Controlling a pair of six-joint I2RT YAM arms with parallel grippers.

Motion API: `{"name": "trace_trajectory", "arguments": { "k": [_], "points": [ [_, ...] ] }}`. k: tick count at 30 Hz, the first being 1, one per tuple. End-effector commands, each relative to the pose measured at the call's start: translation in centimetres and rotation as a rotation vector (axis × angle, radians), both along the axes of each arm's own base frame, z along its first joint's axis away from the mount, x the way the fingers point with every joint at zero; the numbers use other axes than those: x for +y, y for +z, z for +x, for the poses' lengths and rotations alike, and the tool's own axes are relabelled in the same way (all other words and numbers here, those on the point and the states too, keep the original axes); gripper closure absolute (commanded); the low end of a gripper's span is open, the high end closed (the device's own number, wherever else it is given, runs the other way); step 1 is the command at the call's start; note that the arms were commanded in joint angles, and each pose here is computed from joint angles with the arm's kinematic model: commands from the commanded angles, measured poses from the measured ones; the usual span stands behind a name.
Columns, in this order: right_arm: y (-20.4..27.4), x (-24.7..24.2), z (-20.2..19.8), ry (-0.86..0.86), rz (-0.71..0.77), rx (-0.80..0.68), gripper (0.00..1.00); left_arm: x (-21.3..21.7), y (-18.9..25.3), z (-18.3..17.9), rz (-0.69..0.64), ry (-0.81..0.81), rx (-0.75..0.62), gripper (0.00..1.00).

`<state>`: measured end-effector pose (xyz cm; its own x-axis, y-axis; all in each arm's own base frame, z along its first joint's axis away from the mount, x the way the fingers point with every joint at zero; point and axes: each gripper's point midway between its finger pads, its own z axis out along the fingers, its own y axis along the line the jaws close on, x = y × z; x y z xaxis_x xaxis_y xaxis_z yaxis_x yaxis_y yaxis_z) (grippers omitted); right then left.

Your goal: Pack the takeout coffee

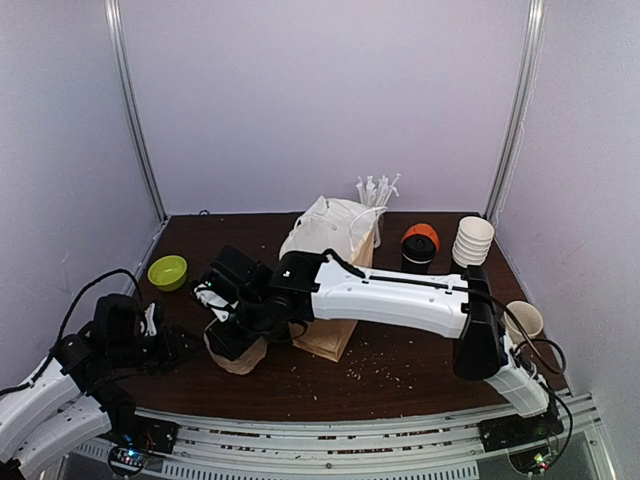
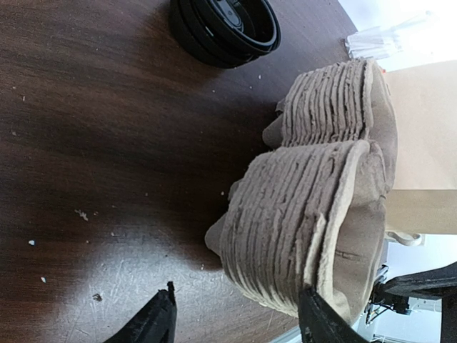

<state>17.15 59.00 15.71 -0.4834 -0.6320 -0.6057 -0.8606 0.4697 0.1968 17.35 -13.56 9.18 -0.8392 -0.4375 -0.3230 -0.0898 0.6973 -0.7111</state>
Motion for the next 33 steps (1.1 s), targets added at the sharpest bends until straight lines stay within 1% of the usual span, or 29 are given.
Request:
{"name": "trace_trajectory", "arguments": {
  "k": [1,8,12,15,21,27,33],
  "points": [
    [0.9,-0.8,0.1,0.010,-0.034,-0.034,0.57,0.0,0.1,0.4,0.006,-0.003,-0.030,0.39],
    [-0.6,-0.8,-0.6,0.046,-0.067,-0.012,0.60,0.1,0.0,0.5,0.007,0.000,-0.028,0.39],
    [-1.3,-1.2,-0.8,0.074,-0.099,-0.024,0.52,0.1,-0.1,0.4,0.007,0.001,-0.026,0.39],
    [-1.7,-1.2,-1.0,0.092,-0.117,-0.043,0.50,0.0,-0.1,0.5,0.003,0.001,-0.024,0.39],
    [-2.8,-1.3,-1.1,0.118,-0.148,-0.060,0.58,0.0,-0.2,0.5,0.005,0.000,-0.021,0.39],
    [-3.6,-1.6,-1.4,0.155,-0.184,-0.081,0.56,0.0,-0.2,0.5,0.006,0.001,-0.019,0.39],
    [-3.7,-1.7,-0.8,0.137,-0.194,-0.106,0.67,0.0,-0.3,0.4,0.007,0.000,-0.016,0.39]
  ]
}}
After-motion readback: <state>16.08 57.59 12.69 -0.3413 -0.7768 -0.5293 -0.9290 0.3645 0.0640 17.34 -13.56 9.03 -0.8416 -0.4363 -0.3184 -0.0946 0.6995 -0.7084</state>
